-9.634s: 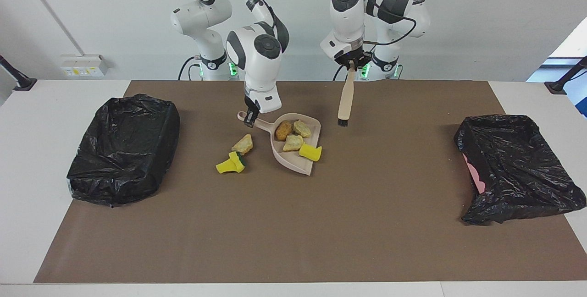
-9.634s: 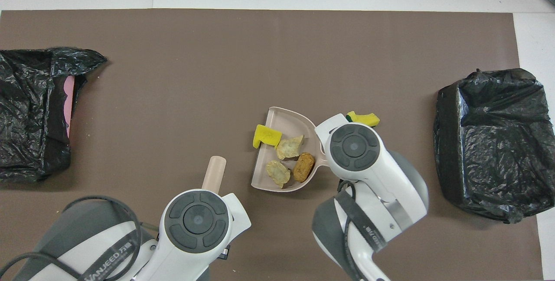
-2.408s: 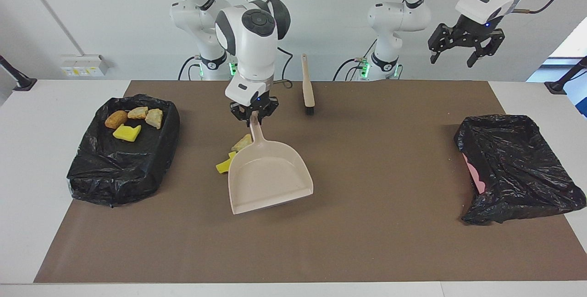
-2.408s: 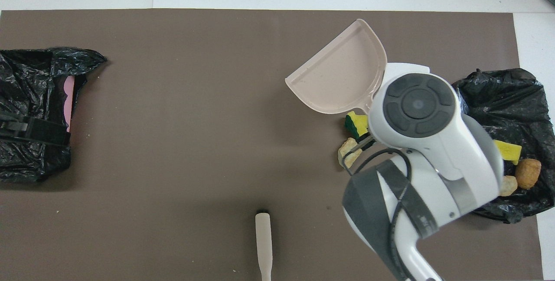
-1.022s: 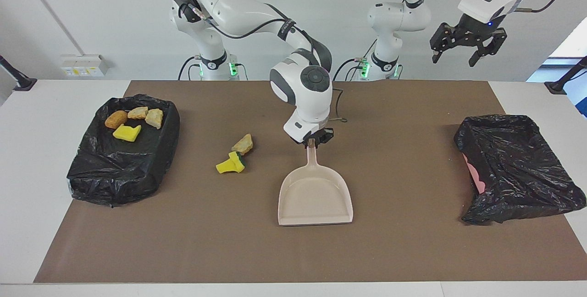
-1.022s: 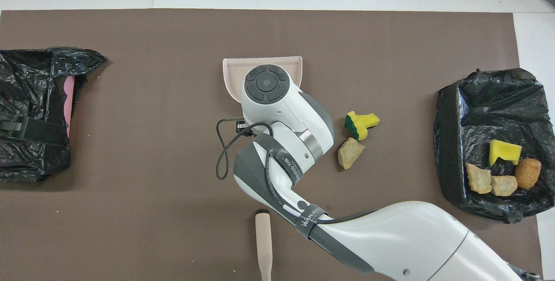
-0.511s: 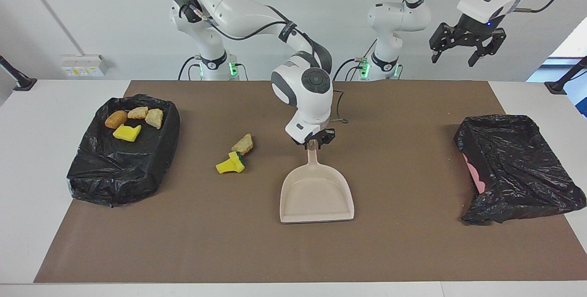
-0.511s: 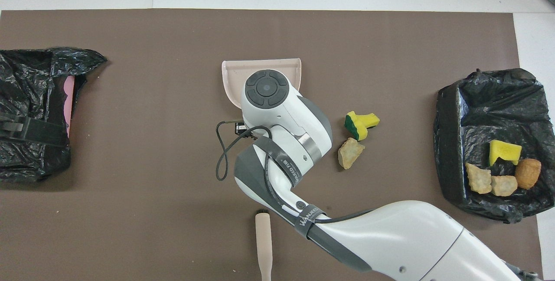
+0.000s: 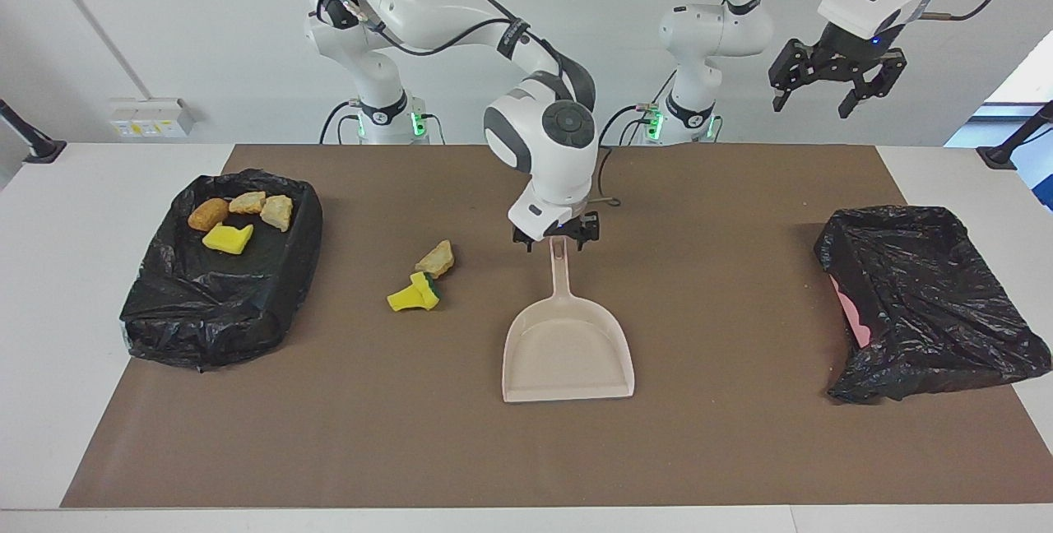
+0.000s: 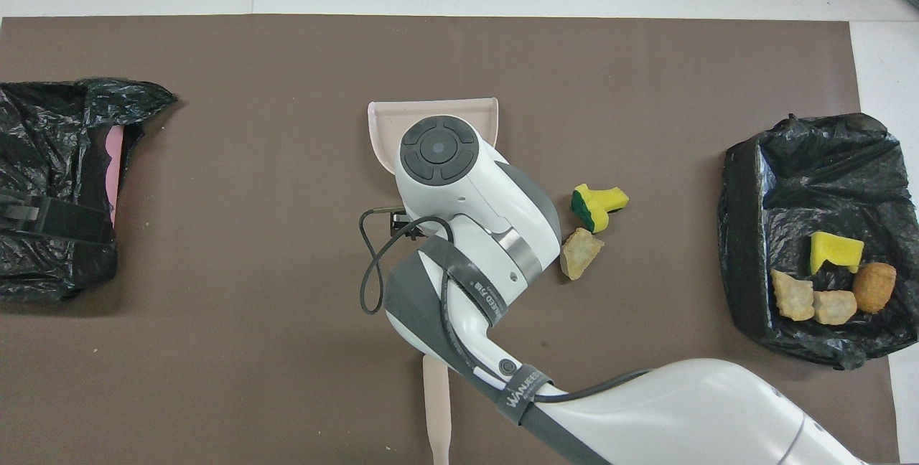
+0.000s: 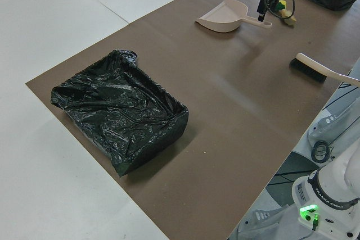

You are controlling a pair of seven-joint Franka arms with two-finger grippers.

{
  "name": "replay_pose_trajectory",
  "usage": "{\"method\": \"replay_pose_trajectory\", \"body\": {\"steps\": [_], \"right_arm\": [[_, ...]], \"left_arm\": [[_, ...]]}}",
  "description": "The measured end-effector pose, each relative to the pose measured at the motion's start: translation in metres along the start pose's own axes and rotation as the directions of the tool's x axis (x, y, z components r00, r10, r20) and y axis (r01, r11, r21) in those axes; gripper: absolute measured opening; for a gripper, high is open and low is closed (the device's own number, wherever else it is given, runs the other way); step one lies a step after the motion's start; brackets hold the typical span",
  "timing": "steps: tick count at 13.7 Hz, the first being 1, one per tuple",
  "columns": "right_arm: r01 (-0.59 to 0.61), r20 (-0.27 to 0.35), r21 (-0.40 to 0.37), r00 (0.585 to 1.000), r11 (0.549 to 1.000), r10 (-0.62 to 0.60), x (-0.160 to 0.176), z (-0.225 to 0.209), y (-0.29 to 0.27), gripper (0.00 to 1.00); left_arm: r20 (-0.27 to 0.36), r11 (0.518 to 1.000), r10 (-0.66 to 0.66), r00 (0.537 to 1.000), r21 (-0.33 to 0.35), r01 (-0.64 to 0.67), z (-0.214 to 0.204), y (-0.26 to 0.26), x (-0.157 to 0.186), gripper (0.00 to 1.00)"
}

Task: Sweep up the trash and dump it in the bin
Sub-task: 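Release the dustpan and withdraw the right gripper while the left gripper reaches forward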

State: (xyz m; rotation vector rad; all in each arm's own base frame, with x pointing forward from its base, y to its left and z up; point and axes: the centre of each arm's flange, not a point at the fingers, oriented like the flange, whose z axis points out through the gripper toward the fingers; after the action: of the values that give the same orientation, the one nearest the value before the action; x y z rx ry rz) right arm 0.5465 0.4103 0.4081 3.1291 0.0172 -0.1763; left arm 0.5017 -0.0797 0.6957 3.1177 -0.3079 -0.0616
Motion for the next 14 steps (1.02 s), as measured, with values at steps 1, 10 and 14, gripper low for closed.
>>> {"method": "replay_pose_trajectory", "body": {"steps": [1,10,14], "right_arm": [[0.001,0.006,0.002,1.000,1.000,-0.001,-0.011,-0.013,0.000,1.00],[0.080,0.112,-0.026,0.991,0.996,-0.076,-0.174,-0.017,0.000,1.00],[0.101,0.104,0.014,0.989,0.995,-0.102,-0.251,0.019,0.001,1.00]], "left_arm": [[-0.003,1.000,0.002,1.000,0.000,-0.002,0.000,0.001,0.000,1.00],[-0.073,0.995,0.097,0.993,0.004,-0.097,0.050,0.092,0.028,1.00],[-0.081,0.989,0.145,0.986,0.000,-0.145,0.132,0.158,0.050,1.00]]}}
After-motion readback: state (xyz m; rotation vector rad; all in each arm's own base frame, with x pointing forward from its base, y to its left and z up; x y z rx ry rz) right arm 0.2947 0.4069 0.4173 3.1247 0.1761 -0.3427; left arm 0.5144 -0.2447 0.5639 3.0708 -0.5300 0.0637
